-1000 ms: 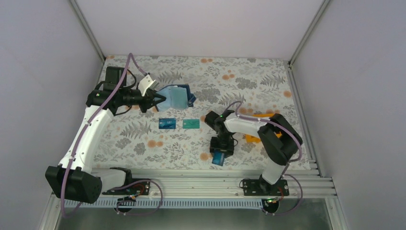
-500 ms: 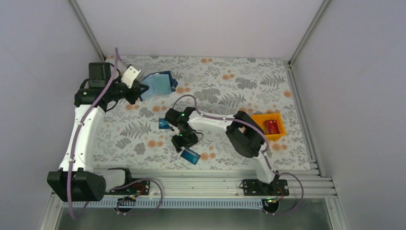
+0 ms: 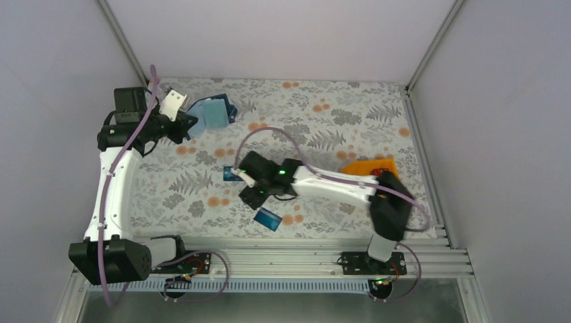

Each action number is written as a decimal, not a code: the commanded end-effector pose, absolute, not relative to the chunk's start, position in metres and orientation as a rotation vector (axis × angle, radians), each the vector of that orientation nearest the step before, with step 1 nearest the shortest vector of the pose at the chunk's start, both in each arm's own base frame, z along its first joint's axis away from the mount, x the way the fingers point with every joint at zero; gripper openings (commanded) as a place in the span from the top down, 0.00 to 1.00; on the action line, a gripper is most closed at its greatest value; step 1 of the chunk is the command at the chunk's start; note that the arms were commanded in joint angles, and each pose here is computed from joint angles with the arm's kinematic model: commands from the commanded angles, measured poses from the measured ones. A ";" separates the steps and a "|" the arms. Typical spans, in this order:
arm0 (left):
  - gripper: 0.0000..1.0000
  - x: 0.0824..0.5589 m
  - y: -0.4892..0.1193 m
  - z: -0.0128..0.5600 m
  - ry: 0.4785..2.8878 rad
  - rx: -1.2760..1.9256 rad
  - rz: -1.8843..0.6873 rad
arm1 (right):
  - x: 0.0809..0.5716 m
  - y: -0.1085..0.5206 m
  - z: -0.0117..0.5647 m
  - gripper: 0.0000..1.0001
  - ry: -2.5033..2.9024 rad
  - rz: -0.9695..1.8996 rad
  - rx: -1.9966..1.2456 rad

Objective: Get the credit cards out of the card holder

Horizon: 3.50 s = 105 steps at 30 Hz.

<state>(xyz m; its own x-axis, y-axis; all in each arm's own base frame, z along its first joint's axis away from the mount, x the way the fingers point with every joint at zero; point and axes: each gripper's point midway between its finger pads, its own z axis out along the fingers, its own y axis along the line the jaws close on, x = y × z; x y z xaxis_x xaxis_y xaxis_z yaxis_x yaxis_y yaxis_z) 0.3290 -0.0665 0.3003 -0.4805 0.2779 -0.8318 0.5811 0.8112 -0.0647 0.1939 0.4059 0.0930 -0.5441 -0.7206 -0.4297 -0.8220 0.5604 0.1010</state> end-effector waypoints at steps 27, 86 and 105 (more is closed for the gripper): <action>0.98 0.327 -0.056 0.317 2.027 0.610 -0.413 | 0.129 0.316 -0.004 0.96 2.716 0.244 -1.342; 0.98 0.275 -0.112 0.333 1.827 0.840 -0.884 | 0.283 0.394 0.396 0.10 1.696 1.067 -0.991; 0.98 0.248 -0.125 0.348 1.701 0.964 -0.969 | 0.285 0.428 0.327 0.80 1.800 1.195 -1.160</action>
